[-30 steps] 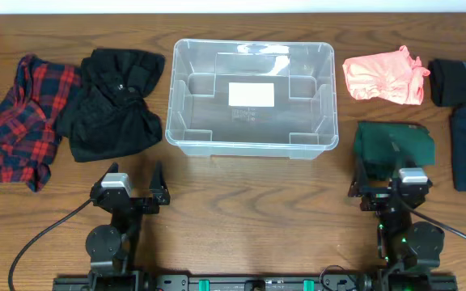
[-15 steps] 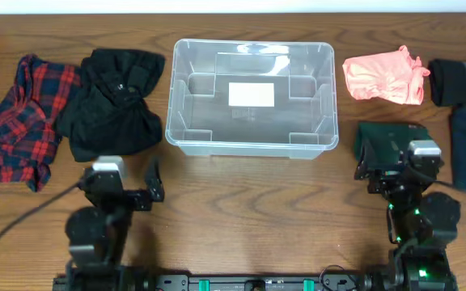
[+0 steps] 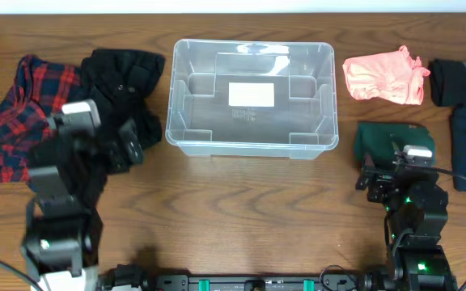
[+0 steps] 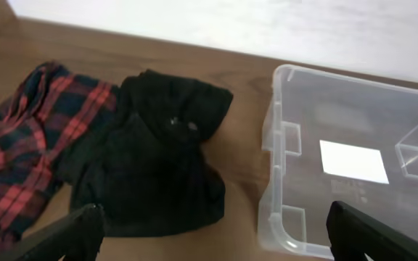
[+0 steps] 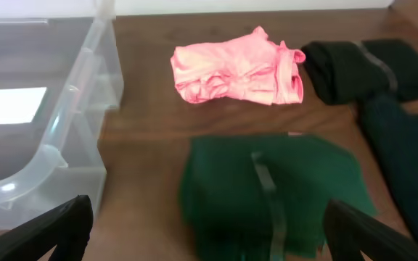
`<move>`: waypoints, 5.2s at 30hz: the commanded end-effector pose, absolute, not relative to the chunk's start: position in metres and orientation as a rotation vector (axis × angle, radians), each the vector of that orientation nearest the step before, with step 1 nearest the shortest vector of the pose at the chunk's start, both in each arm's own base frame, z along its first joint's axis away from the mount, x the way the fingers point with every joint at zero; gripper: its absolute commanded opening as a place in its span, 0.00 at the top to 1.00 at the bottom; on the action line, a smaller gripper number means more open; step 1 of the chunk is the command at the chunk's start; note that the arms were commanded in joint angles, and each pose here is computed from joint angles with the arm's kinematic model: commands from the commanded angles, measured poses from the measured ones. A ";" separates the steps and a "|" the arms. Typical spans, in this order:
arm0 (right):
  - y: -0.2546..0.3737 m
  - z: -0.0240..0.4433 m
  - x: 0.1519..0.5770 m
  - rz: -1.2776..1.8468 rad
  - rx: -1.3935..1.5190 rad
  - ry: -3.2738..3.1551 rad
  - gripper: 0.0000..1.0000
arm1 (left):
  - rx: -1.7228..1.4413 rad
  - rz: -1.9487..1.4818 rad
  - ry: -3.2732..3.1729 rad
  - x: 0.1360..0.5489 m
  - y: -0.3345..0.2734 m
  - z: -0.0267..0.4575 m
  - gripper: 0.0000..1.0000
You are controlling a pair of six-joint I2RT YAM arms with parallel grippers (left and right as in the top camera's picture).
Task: Pack container
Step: 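Reach the left gripper to the black garment and grasp it, then lift the black garment with the left gripper and lower it into the bin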
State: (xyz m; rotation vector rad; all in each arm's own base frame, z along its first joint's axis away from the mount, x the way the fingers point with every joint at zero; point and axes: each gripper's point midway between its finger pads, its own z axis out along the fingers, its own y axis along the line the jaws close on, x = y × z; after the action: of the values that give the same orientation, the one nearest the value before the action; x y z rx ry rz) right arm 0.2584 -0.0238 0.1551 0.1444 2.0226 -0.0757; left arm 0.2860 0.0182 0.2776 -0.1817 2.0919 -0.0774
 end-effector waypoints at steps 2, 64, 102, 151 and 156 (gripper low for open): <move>-0.030 0.151 0.254 -0.098 0.184 2.051 0.01 | -0.199 -0.100 2.084 0.299 0.020 0.307 0.02; -0.004 0.101 0.221 0.176 0.397 2.281 0.01 | -0.024 0.179 2.720 0.463 0.050 0.100 0.02; -0.004 0.101 0.221 0.176 0.397 2.281 0.01 | -0.111 0.421 2.730 0.475 0.081 0.063 0.94; -0.004 0.101 0.221 0.176 0.397 2.281 0.01 | 1.709 0.241 1.751 0.383 -0.283 0.202 0.94; -0.004 0.101 0.221 0.176 0.397 2.281 0.01 | 1.762 0.225 1.755 0.380 -0.285 0.186 0.94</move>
State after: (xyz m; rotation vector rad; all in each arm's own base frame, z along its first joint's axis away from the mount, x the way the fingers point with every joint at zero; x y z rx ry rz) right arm 0.2191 -0.0029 0.0960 0.3817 2.2944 0.1685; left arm 0.3742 -0.2834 0.1799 1.7530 1.7989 0.2136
